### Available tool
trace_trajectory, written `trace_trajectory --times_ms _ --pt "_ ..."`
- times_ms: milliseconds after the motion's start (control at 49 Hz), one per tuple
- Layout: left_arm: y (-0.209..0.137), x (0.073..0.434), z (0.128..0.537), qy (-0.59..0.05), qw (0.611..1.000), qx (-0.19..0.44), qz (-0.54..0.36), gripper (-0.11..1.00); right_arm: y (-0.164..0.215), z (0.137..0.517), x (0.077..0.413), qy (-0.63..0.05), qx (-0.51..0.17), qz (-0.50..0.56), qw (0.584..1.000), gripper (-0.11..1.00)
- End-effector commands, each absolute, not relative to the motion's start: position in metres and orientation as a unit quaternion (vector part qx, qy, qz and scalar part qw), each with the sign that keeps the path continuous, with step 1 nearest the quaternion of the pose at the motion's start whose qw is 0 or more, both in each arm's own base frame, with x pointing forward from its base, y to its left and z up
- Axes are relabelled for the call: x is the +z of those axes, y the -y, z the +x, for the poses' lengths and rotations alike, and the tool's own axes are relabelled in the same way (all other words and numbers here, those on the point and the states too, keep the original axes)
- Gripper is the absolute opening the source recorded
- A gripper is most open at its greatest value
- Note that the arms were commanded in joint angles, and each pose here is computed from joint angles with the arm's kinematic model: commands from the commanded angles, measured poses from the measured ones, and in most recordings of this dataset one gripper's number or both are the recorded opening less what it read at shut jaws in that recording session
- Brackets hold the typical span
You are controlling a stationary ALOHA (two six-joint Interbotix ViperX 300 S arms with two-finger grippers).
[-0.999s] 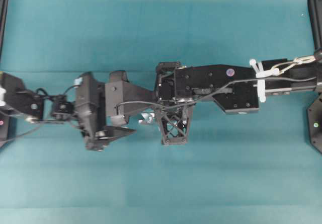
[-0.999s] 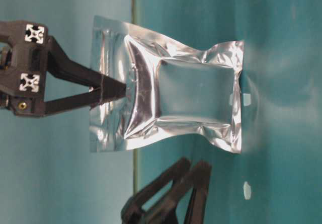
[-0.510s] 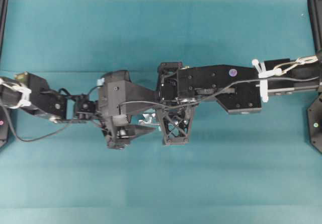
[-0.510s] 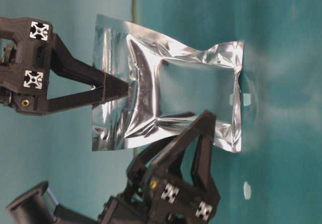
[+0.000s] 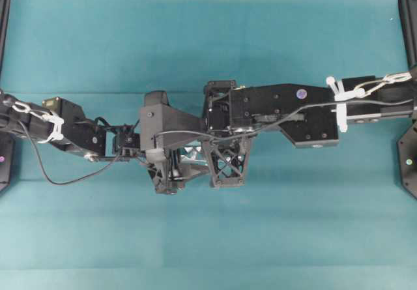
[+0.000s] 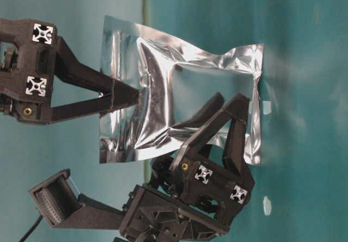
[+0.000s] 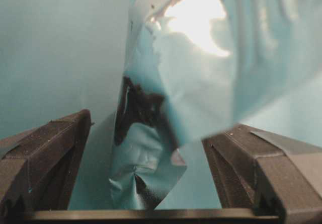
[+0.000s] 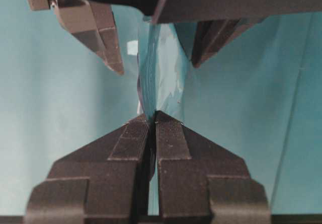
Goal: Hand over the silver zip bag and make it stand upright.
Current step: 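Open the right gripper and pull it back to the right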
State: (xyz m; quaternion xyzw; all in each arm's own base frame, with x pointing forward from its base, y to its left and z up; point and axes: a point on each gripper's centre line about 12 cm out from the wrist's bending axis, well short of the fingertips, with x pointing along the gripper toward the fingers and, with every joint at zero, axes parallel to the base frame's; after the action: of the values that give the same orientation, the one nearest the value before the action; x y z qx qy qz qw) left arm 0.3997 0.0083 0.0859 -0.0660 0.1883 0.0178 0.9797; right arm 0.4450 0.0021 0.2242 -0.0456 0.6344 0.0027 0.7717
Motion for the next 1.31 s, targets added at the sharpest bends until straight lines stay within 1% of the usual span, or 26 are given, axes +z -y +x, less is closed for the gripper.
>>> trace_trajectory --times_ms 0,82,163,265,367,408,449,1060,1122,1183,1223,1285 --pt "-0.0081 0.0913 0.4035 -0.177 0.982 0.016 -0.066 0.89 -0.0027 0.4442 0.2339 -0.624 0.000 -0.042 0.780 0.01" --pt "-0.0083 0.0907 0.4035 -0.178 0.982 0.017 -0.066 0.84 -0.0026 0.4442 0.2339 -0.624 -0.001 -0.042 0.780 0.01" --pt "-0.0081 0.0888 0.4033 -0.180 0.981 0.016 -0.064 0.76 -0.0034 0.4442 0.2339 -0.624 0.000 -0.042 0.780 0.01" --pt "-0.0081 0.0872 0.4027 -0.182 0.981 0.016 -0.062 0.59 -0.0027 0.4446 0.2333 -0.624 0.000 -0.042 0.780 0.01" --pt "-0.0081 0.0860 0.4026 -0.184 0.981 0.016 -0.061 0.40 -0.0027 0.4442 0.2339 -0.624 0.000 -0.042 0.780 0.01" --pt "-0.0081 0.0860 0.4026 -0.184 0.981 0.015 -0.061 0.33 -0.0026 0.4442 0.2339 -0.624 -0.001 -0.042 0.780 0.01" --pt "-0.0082 0.0852 0.4016 -0.185 0.981 0.016 -0.061 0.30 -0.0027 0.4444 0.2332 -0.625 -0.001 -0.041 0.780 0.01" --pt "-0.0094 0.0825 0.3981 -0.193 0.979 0.018 -0.061 0.30 -0.0038 0.4451 0.2332 -0.621 -0.001 -0.034 0.783 0.02" --pt "-0.0094 0.0825 0.3981 -0.193 0.979 0.017 -0.058 0.30 -0.0027 0.4441 0.2335 -0.621 -0.007 -0.025 0.783 0.07" --pt "-0.0087 0.0825 0.3976 -0.194 0.979 0.016 -0.054 0.30 -0.0017 0.4424 0.2346 -0.620 -0.015 -0.013 0.785 0.16" --pt "-0.0087 0.0820 0.3974 -0.196 0.979 0.016 -0.051 0.30 -0.0010 0.4412 0.2362 -0.616 -0.018 -0.009 0.787 0.25" --pt "-0.0080 0.0814 0.3975 -0.200 0.978 0.014 -0.050 0.30 0.0004 0.4384 0.2402 -0.609 -0.024 -0.002 0.793 0.44"
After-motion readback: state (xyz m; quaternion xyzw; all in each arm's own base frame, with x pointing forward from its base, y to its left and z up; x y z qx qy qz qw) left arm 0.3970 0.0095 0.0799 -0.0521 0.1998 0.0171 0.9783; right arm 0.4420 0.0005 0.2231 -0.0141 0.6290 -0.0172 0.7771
